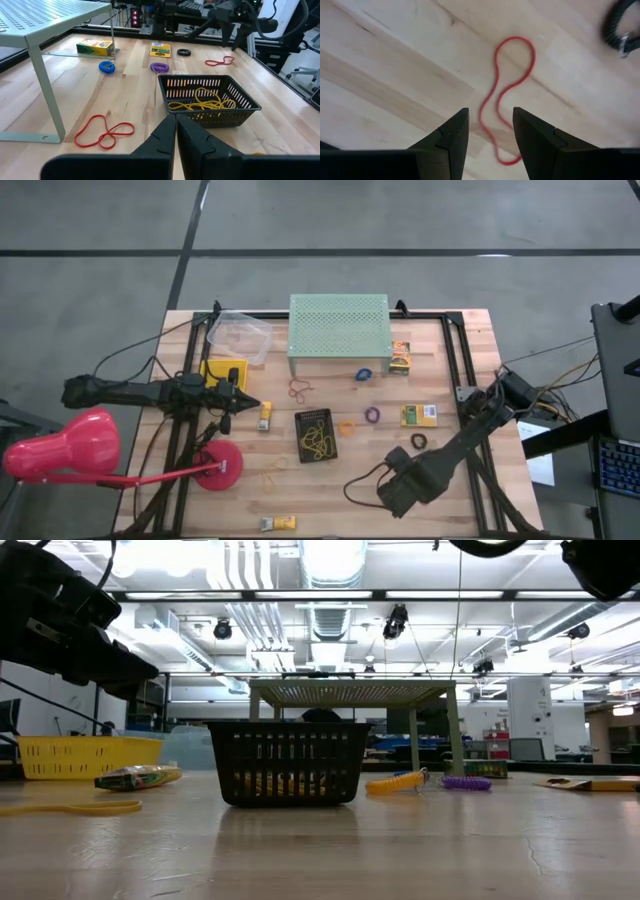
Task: Pick & Place Office Desk Supplies
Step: Put the bottom red rubber band into the black bin
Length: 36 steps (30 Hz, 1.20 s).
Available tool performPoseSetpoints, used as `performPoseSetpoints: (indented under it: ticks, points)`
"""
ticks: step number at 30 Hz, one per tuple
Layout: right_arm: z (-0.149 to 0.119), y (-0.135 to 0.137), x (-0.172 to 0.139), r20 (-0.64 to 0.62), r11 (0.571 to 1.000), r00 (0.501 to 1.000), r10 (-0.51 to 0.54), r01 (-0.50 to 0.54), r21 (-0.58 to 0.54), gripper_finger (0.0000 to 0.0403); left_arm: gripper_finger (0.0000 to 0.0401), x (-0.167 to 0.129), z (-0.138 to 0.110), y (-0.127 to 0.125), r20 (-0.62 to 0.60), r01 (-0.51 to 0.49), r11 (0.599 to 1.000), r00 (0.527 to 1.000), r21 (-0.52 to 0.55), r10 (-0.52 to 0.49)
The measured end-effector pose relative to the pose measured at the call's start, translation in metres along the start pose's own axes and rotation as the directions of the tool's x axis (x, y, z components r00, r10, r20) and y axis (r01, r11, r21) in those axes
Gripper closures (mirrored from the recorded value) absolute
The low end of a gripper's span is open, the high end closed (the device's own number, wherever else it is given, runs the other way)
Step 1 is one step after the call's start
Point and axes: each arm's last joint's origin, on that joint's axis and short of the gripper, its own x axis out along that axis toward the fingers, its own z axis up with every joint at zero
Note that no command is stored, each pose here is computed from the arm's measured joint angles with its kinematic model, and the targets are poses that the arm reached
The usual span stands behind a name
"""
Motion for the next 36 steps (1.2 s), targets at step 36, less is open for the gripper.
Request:
performPoseSetpoints:
  ticks: [36]
  points:
    - [-0.002, -0.015, 0.063, -0.072, 1.0, 0.997, 0.023, -0.024, -0.012, 0.0263, 0.0378, 0.0, 0.0, 0.0, 0.0, 0.0, 1.0, 1.0, 0.0, 0.0]
